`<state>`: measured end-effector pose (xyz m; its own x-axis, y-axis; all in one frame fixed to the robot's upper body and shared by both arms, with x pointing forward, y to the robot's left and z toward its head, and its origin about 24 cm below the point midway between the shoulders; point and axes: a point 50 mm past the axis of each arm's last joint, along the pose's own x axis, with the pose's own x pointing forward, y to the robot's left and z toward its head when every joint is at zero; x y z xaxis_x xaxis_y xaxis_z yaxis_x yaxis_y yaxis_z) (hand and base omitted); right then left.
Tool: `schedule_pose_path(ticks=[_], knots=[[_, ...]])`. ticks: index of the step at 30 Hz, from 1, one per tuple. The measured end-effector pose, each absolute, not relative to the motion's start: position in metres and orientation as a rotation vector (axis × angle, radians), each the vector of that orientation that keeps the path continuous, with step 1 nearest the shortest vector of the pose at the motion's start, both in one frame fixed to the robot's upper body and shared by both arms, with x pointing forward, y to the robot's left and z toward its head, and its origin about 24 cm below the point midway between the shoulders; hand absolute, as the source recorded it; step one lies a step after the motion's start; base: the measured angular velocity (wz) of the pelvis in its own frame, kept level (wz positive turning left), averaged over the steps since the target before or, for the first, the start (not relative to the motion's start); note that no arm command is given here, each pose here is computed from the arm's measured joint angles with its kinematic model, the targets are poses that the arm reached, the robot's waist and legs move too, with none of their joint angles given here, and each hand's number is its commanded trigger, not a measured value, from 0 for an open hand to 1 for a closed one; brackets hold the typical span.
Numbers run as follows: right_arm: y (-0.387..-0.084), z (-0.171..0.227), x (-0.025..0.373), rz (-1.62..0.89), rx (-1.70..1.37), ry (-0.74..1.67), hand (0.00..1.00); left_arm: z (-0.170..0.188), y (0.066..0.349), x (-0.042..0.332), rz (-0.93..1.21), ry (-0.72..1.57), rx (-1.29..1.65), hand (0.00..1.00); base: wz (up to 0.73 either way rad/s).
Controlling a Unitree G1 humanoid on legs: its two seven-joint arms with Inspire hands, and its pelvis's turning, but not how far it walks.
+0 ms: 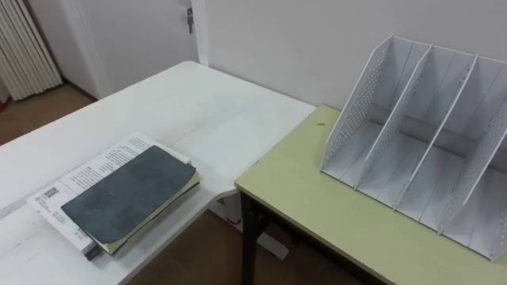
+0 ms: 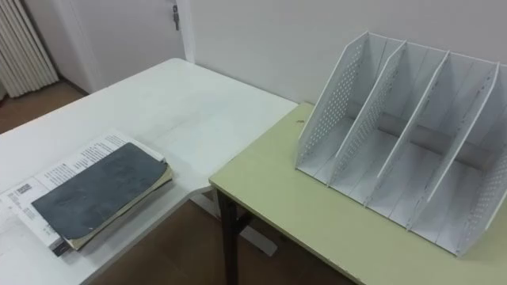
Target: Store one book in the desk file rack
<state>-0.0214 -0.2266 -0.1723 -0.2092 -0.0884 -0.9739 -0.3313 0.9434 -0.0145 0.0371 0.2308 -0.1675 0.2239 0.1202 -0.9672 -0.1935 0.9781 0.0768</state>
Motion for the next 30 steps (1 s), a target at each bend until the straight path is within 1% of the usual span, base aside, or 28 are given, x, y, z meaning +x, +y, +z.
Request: schedule_pose_path(ticks=[23, 30], knots=[[-0.226, -0.173, -0.015, 0.231, -0.315, 1.735, 0.0, -0.167, 0.231, 0.039, 0.222, 1.309, -0.041, 0.0, 0.0], [-0.225, -0.174, -0.007, 0.242, -0.314, 1.683, 0.0, -0.165, 0.232, 0.053, 0.126, 1.275, 0.094, 0.0, 0.0]])
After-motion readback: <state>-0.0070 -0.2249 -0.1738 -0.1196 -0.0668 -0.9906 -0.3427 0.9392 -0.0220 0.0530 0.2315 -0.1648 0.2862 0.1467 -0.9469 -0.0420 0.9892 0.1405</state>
